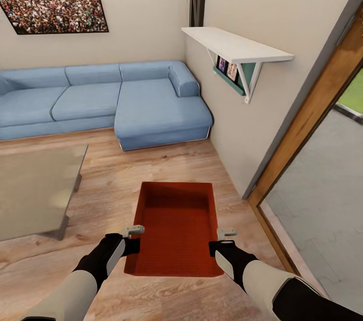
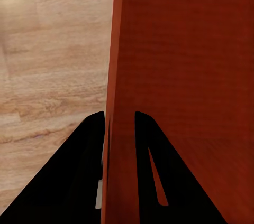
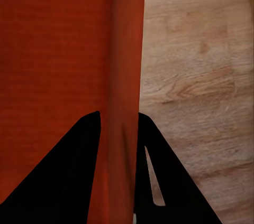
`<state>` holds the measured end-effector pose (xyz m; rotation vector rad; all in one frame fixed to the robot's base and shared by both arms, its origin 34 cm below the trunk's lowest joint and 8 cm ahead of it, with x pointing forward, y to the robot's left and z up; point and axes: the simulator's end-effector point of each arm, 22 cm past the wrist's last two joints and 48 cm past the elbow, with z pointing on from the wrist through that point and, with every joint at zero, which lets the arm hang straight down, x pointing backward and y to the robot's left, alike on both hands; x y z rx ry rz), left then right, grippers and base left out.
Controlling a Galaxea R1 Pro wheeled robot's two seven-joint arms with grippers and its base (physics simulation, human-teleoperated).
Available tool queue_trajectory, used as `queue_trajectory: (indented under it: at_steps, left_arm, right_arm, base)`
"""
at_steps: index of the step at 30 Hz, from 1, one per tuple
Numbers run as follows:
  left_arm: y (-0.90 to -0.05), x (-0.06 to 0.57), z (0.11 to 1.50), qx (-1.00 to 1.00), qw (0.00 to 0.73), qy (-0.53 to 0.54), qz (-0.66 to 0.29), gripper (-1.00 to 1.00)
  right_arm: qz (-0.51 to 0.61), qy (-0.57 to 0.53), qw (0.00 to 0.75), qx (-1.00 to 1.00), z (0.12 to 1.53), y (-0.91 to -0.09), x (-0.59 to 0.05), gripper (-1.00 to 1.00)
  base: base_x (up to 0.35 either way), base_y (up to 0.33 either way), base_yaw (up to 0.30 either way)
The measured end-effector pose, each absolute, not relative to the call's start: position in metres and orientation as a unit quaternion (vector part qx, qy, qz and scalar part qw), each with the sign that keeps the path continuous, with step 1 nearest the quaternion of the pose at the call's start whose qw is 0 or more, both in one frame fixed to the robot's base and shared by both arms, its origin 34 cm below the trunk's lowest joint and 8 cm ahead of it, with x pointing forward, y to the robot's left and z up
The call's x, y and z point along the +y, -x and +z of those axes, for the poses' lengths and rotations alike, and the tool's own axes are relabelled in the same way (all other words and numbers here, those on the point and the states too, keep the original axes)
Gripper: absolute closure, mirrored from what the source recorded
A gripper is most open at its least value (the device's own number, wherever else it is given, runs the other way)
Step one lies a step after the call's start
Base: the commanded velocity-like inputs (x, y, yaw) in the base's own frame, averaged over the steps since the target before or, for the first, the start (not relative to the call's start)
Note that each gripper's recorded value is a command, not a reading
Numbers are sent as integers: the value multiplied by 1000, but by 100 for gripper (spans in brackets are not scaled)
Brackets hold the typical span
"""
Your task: Move the two storage containers from the living room to the garage. In the garage, place one container on the floor and stack the other container on top of it (either order is fine).
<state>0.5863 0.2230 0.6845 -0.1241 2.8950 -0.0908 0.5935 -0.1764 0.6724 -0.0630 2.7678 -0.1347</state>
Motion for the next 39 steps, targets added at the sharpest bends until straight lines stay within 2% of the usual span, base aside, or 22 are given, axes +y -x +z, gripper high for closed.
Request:
queue_trajectory:
  at_steps: [39]
  left_arm:
    - [-605, 223, 714, 987, 152, 42, -33, 100]
  right_arm:
    - [-49, 21, 214, 975, 703, -613, -177, 100]
  base:
    - [0, 0, 0]
